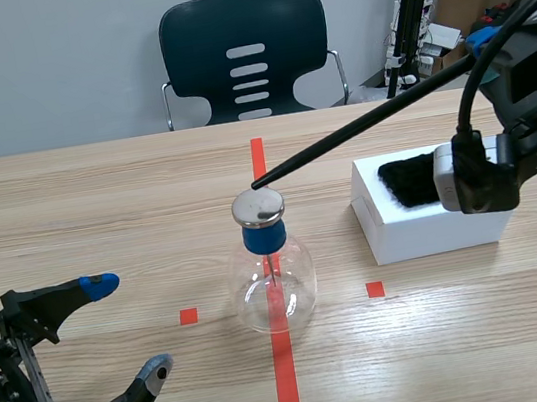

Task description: Do the electroscope experiment. hold the rod still at the electroscope

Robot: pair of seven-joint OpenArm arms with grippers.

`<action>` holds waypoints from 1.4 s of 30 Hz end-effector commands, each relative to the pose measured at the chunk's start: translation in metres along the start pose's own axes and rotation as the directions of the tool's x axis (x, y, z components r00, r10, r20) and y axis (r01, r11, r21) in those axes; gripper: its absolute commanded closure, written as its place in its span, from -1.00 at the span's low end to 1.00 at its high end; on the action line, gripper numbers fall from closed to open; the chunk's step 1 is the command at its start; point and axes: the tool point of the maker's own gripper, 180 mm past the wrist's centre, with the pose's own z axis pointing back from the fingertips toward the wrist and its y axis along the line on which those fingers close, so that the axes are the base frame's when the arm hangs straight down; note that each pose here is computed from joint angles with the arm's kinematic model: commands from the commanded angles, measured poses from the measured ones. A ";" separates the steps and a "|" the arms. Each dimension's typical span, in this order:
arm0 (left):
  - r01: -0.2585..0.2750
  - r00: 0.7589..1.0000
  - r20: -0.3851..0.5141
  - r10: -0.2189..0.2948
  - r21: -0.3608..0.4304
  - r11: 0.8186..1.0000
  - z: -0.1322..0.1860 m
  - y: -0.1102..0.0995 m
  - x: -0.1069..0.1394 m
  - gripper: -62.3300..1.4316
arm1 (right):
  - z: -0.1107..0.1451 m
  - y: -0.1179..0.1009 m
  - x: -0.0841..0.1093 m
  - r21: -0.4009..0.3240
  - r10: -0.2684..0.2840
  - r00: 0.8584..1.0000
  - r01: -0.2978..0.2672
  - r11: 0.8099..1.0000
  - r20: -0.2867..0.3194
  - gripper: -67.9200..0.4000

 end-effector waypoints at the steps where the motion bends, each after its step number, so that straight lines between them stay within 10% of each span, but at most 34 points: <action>1: 0.003 1.000 0.028 -0.003 0.004 1.000 -0.002 0.002 0.007 -1.00 | -0.002 -0.012 -0.008 -0.040 0.023 1.000 -0.024 0.999 -0.014 0.98; 13: 0.003 1.000 0.028 -0.003 0.004 1.000 -0.002 0.002 0.007 -1.00 | 0.019 -0.024 -0.013 -0.063 -0.108 0.994 0.106 0.992 -0.027 0.98; 30: 0.003 1.000 0.027 -0.003 0.004 1.000 -0.002 0.002 0.007 -1.00 | 0.108 -0.036 -0.007 -0.077 -0.336 0.941 0.333 0.940 -0.038 0.98; 42: 0.003 1.000 0.027 -0.003 0.004 1.000 -0.002 0.002 0.007 -1.00 | 0.153 -0.014 0.019 0.046 -0.440 0.895 0.443 0.895 -0.067 0.98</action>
